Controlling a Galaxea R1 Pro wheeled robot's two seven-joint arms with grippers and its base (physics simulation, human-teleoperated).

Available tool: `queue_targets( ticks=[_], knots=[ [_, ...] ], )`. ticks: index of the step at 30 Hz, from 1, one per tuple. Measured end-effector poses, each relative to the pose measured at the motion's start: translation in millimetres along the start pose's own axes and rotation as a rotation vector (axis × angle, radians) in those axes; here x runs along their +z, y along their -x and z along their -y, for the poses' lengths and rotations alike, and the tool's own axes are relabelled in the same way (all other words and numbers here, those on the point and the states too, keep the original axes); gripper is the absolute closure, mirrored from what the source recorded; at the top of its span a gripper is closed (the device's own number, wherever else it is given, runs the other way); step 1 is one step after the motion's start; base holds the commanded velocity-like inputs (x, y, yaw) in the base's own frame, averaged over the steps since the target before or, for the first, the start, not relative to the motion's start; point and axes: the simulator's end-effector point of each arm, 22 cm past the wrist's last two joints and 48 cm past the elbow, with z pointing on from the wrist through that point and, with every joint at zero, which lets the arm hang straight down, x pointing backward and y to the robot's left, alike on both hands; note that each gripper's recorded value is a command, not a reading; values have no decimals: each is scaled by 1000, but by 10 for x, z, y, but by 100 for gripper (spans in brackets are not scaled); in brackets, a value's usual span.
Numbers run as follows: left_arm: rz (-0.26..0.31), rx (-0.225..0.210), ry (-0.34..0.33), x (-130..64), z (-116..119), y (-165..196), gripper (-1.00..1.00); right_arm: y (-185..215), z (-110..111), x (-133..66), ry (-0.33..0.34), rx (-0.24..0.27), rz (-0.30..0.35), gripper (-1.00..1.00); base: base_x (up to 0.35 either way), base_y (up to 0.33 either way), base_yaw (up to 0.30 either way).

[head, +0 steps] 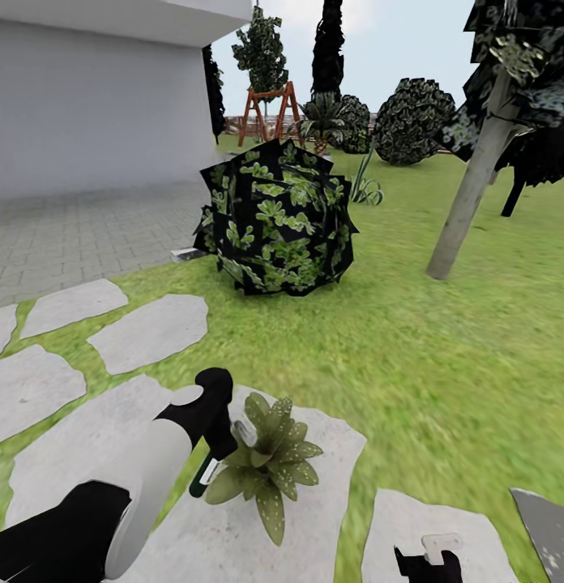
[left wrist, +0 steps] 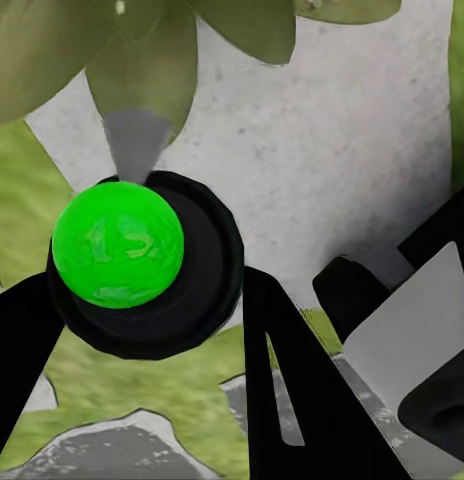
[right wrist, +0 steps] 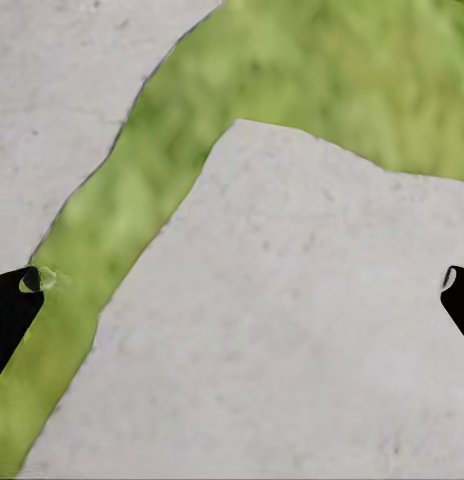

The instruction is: Pick up the pesticide atomizer in the garden and spray insectifuge to fully cover both potted plants in the garden.

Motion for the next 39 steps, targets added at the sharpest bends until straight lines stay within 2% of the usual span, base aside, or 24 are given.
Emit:
queue_targets(
  ticks=[9, 18, 23, 30, 39],
  knots=[
    [8, 3, -9, -5, 44, 38, 100, -1, -2, -2, 0, 0, 0, -100, 186, 270, -250],
    [7, 4, -15, 6, 60, 36, 100, 2, -11, 1, 1, 1, 1, -100, 67, 56, -29],
    [8, 4, -18, 9, 64, 39, 100, -1, -12, 3, 1, 1, 0, -100, -286, 41, -1],
    [-1, 0, -11, 22, 41, -6, 100, 17, -10, 0, 1, 1, 4, -100, -282, 226, -160],
    [-5, -1, -7, 23, 28, -20, 100, 19, 10, -2, -1, -1, 4, -100, -256, 242, -11]
  ],
)
